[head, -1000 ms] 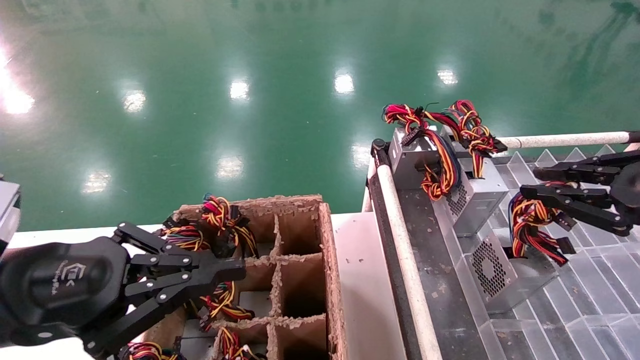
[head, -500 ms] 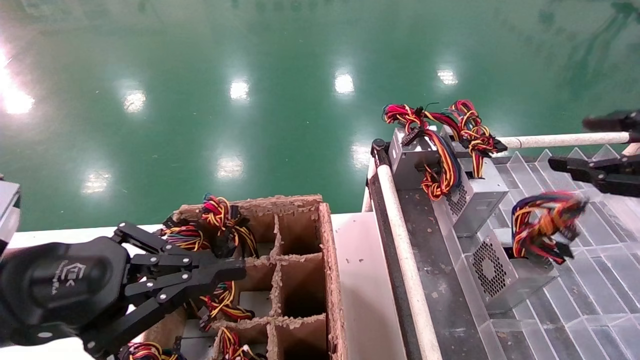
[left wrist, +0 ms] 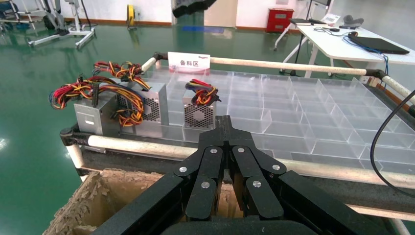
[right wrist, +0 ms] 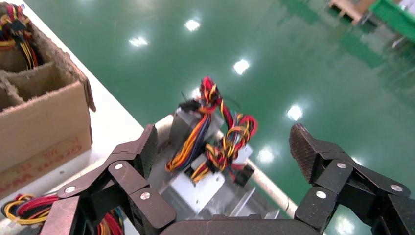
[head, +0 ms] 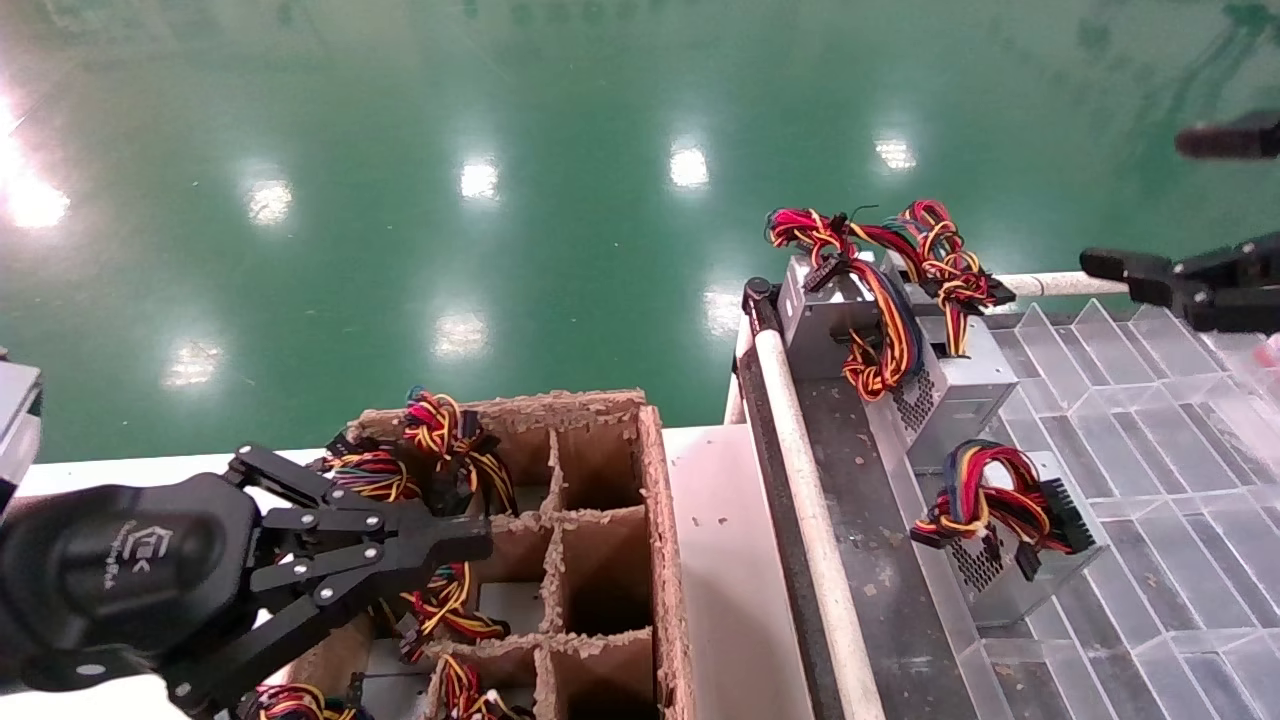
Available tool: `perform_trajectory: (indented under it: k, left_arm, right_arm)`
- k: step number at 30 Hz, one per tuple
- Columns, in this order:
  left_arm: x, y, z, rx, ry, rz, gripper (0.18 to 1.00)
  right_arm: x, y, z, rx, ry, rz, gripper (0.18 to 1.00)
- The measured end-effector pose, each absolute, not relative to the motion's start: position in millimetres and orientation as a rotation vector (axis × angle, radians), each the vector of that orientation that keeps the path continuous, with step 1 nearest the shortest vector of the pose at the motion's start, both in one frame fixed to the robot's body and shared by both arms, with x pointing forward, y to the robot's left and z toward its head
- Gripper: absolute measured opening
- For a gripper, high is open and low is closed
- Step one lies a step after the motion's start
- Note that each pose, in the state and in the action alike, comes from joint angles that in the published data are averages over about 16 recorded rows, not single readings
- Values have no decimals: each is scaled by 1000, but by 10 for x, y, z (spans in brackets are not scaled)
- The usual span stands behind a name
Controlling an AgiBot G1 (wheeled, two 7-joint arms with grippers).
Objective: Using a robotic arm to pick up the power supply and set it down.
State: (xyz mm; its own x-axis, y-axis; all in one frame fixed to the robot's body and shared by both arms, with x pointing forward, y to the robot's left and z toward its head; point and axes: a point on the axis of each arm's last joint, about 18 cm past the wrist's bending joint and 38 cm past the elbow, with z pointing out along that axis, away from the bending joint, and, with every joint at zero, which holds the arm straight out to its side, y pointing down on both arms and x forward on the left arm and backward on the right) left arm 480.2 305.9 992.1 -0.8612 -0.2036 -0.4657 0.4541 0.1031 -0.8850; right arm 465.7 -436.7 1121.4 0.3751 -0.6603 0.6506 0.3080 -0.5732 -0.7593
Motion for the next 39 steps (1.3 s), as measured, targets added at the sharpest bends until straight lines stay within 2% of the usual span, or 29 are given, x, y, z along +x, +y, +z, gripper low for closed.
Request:
perform_trajectory:
  k: [9,28,39]
  left_arm:
    - [4802,3059,9921,244,1908,-1809,192]
    - [4802,3059,9921,244,1908,-1809,204]
    - [4802,3059,9921,244,1908,-1809,296]
  right_arm:
    - [4690,-4200,11192,-1743,227,-1304,987]
    - [4854,-3681,10843,-1786,48,-1046,1000]
    - [4883,-3425,10598,-1771,-47,-892,1000]
